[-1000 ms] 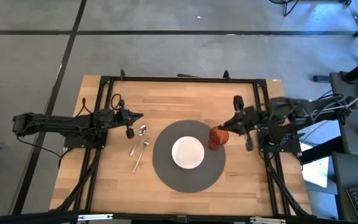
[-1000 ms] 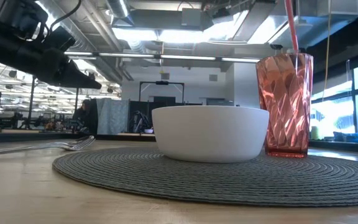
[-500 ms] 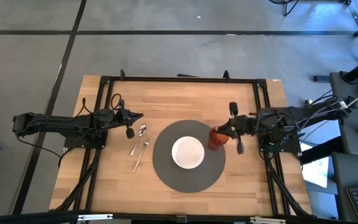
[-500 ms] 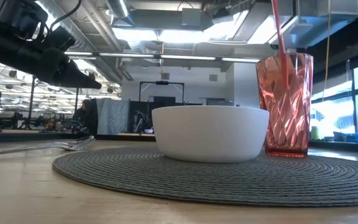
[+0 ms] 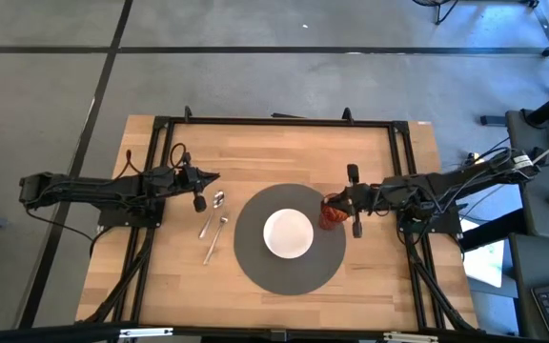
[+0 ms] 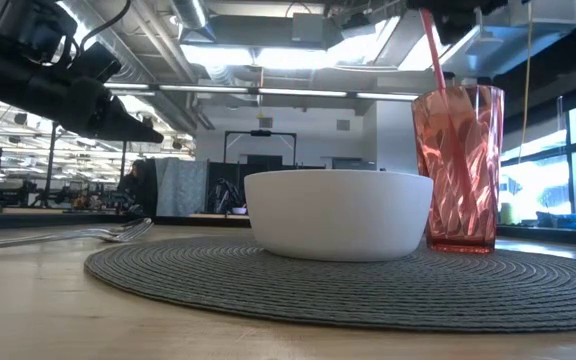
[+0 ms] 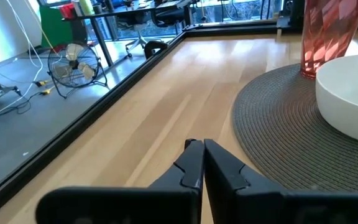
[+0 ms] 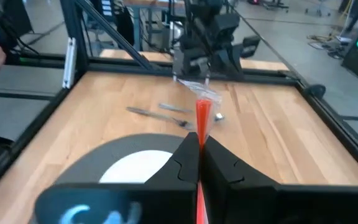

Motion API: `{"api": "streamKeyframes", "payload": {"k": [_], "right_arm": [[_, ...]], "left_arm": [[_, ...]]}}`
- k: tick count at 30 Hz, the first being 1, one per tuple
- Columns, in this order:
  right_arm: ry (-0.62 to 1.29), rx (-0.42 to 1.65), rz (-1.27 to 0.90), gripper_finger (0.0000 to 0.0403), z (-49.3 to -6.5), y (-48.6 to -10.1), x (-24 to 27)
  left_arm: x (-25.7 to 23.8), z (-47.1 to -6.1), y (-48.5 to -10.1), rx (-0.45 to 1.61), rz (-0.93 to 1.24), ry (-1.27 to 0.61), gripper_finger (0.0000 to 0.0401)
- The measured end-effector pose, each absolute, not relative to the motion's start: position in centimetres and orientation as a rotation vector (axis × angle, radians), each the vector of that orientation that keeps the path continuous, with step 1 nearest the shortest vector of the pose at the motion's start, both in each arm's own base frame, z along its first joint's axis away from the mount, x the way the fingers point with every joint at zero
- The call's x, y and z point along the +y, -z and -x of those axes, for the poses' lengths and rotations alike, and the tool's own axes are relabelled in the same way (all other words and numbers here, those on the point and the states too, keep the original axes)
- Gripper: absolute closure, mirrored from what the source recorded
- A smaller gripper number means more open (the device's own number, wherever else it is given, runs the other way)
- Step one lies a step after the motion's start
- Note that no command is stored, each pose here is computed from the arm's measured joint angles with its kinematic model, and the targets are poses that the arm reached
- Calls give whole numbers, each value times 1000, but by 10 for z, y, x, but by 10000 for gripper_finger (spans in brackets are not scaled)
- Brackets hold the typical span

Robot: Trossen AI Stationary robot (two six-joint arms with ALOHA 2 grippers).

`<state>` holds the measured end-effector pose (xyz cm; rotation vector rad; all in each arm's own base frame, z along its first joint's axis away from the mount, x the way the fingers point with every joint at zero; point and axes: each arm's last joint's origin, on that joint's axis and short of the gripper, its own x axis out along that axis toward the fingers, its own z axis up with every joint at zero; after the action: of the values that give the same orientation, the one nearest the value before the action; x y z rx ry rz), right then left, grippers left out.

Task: Pick & Place Utensil
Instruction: Put the red drinking straw into the red cup

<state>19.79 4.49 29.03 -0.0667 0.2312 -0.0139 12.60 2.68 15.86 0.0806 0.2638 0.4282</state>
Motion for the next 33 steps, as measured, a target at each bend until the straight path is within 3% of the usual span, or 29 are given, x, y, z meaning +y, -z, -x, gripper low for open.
{"api": "streamKeyframes", "payload": {"k": [16,28,33], "right_arm": [[17,252,53,385,-197,-270,45],[11,117,66,227,-184,-300,41],[40,133,22,180,-172,-302,36]], "left_arm": [[27,-126,-159,263,-81,-429,396],[27,-126,-160,255,-81,-432,399],[27,-126,-159,257,-81,-431,400]]}}
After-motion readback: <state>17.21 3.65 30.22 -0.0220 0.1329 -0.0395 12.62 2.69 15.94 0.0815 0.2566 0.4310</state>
